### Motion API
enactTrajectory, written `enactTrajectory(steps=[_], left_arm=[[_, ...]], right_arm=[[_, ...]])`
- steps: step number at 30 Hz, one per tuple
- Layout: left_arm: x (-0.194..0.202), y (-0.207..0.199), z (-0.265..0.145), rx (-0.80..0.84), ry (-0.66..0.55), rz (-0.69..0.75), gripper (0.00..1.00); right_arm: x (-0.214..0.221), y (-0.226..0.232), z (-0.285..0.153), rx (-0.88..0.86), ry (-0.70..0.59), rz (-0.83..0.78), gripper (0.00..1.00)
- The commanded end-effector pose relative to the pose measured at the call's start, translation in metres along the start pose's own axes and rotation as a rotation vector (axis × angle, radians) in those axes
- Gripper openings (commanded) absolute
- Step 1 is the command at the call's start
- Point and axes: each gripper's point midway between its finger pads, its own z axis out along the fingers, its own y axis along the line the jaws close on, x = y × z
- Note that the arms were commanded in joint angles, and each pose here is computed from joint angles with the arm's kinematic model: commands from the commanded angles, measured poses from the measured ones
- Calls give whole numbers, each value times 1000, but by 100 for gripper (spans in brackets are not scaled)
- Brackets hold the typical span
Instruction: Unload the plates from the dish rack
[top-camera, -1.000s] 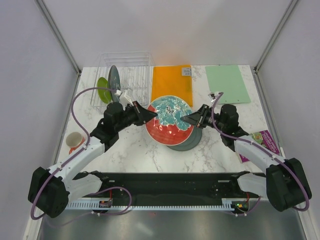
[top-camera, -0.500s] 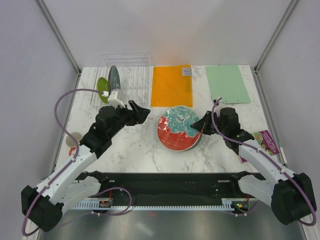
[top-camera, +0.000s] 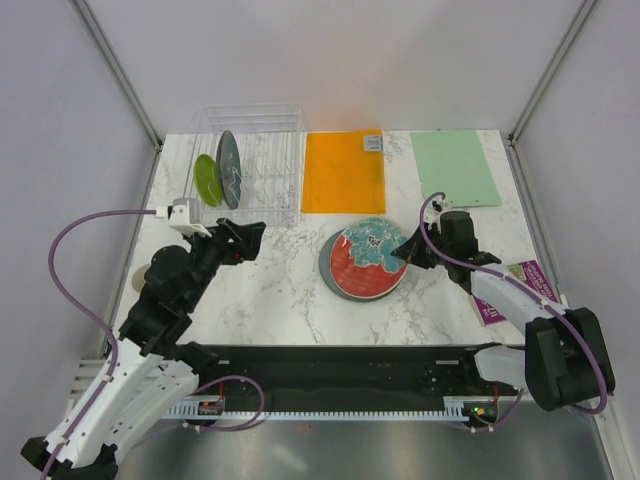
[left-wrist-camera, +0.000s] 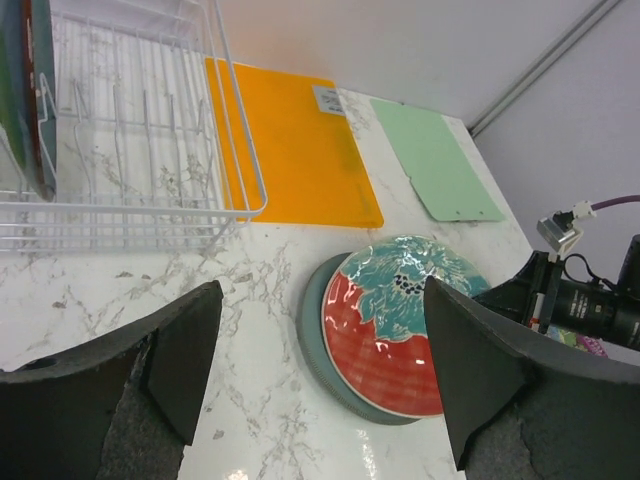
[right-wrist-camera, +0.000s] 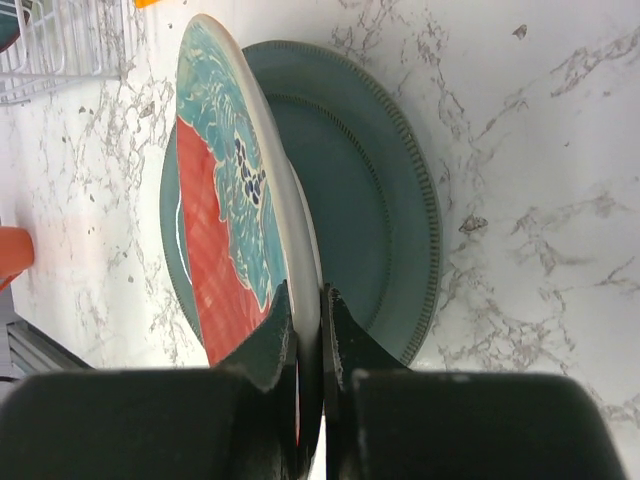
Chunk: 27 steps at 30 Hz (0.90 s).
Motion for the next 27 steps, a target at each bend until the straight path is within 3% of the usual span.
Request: enactTrajectory(steps=[1,5,8,10,12,20,27], left_arm=[[14,20,-1,-72,38,65,87],[21,24,-1,-85,53,68,87],[21,24,-1,-85,53,66,87],[22,25,0,-89,58,68,87],[23,25,0,-92,62,69,87],[34,26,7,-98,104,66,87],[39,26,10,-98,122,60,87]], right_arm=[[-26,42,5,-203,-62,-8,0],[-3,29,23,-197,42,24,6],[6,15,29,-145,76,30,32],[10,9,30,-117,91,25,36],[10,4,30,-88,91,6,52],[20,-31,27,99,159,-62,68],[12,-49,17,240,147,-138,73]])
